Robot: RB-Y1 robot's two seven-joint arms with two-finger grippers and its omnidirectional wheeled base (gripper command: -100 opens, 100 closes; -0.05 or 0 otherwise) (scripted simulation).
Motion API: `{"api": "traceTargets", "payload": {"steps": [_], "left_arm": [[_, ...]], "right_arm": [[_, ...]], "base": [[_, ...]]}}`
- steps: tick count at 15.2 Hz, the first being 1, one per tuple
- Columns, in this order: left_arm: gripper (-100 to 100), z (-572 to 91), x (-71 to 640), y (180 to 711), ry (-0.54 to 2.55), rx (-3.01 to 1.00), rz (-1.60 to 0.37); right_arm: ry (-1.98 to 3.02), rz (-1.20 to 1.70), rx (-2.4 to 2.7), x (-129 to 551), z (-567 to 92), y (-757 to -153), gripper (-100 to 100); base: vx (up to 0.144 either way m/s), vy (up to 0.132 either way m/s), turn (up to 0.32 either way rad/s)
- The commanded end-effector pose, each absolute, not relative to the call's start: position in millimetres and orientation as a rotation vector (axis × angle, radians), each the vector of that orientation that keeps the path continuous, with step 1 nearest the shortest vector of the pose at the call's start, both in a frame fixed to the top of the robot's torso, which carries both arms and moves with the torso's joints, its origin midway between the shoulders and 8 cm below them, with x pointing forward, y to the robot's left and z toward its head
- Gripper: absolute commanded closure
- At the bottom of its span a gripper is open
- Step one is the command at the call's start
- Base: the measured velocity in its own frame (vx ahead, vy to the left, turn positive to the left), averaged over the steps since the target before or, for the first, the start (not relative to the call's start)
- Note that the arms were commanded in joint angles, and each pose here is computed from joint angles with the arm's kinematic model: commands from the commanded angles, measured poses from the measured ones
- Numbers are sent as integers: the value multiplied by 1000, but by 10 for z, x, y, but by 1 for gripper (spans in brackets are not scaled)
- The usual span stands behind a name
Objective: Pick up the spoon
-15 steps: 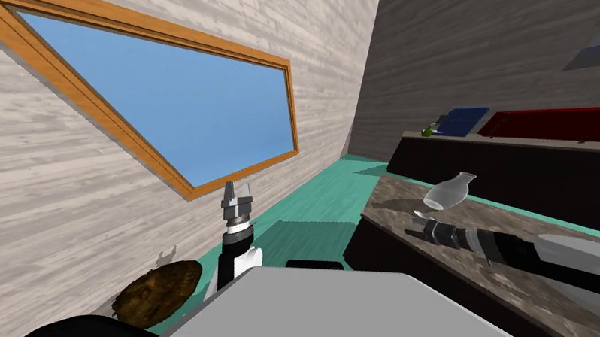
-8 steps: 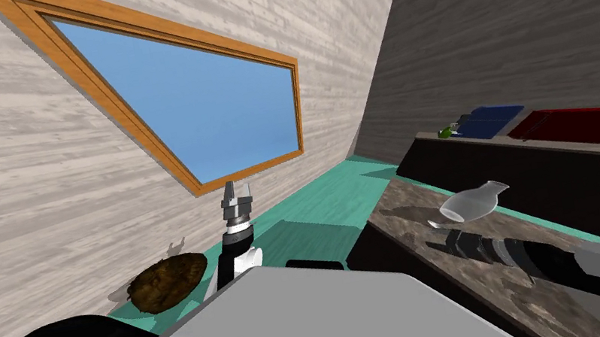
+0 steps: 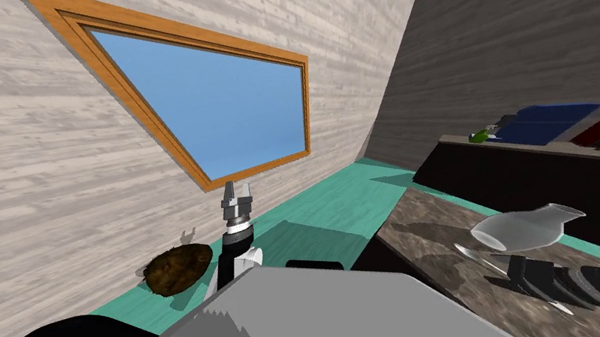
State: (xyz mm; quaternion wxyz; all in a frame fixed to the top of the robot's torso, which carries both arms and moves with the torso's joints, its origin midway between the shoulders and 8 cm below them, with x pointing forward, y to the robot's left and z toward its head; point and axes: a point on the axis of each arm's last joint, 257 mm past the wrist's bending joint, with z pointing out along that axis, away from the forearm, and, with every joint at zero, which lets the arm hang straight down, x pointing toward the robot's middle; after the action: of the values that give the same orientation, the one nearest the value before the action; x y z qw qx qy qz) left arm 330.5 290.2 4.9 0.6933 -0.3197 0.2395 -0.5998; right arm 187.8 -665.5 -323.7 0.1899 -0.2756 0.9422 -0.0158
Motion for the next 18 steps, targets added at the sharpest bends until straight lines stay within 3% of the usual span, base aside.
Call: {"api": "traceTargets", "payload": {"steps": [1, 6, 13, 14, 18], "left_arm": [[0, 49, 3305, 2902, 535, -714, -1339], [0, 49, 3305, 2902, 535, -714, -1340], [0, 49, 3306, 2902, 535, -714, -1340], [0, 49, 3305, 2902, 535, -714, -1339], [0, 49, 3306, 2902, 535, -714, -1340]], "right_arm": [[2692, -77, -800, 1673, -3261, -6771, -100], [2808, -144, -855, 1159, -3274, -7089, -100], [2813, -145, -835, 1074, -3430, -7086, -100], [2813, -148, -835, 1067, -3446, -7086, 100], [2814, -145, -836, 1065, -3442, -7084, 100]], "base": [[71, -44, 124], [49, -33, 91], [21, -25, 63], [3, -6, 2], [0, -1, -4]]}}
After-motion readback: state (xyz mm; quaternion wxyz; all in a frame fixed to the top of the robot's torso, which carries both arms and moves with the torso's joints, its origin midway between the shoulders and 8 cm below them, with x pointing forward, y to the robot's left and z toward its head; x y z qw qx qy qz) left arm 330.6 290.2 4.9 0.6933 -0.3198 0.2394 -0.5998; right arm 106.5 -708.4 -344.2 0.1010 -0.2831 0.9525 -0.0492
